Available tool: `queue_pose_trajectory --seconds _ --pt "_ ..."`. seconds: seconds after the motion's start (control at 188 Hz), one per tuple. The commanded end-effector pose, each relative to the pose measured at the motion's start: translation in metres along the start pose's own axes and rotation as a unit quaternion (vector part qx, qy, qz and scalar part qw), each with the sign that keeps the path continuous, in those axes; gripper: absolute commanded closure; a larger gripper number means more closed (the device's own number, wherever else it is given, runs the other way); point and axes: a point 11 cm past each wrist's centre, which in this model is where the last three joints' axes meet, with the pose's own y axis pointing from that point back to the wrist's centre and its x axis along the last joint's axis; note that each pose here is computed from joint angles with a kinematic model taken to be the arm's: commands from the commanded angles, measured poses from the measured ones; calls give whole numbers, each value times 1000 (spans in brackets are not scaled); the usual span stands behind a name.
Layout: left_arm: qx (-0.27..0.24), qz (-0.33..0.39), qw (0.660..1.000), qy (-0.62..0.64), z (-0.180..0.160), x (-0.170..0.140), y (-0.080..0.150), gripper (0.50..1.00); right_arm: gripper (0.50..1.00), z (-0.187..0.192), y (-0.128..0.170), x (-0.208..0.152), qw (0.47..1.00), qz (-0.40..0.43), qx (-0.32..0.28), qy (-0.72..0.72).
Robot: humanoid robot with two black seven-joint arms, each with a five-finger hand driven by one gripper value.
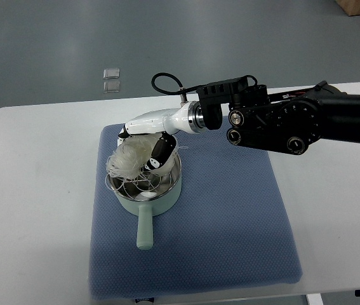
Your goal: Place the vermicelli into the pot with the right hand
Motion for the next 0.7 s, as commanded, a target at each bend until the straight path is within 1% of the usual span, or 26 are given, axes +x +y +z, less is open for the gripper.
queue_pose_trajectory --seconds 0.0,0.085,0.313,0.398,0.531,0.621,0.695 --pt "0 0 1000 0 0 0 0 500 673 3 2 0 1000 1 -3 -2" --pt "-1 -1 1000 -1 1 0 0 500 654 4 4 3 1000 3 -5 -1" --pt "-1 -1 1000 -1 1 0 0 500 654 12 14 13 1000 13 -16 1" --pt "-2 0 1000 0 2 0 0 500 654 16 24 27 999 29 -23 -2" --pt "-1 0 1000 0 1 0 0 500 652 32 49 57 994 86 -29 -68" --pt "-1 0 1000 0 1 0 0 500 654 53 73 77 981 143 -39 -129" --pt "-1 0 1000 0 1 0 0 500 654 76 89 78 964 184 -49 -186"
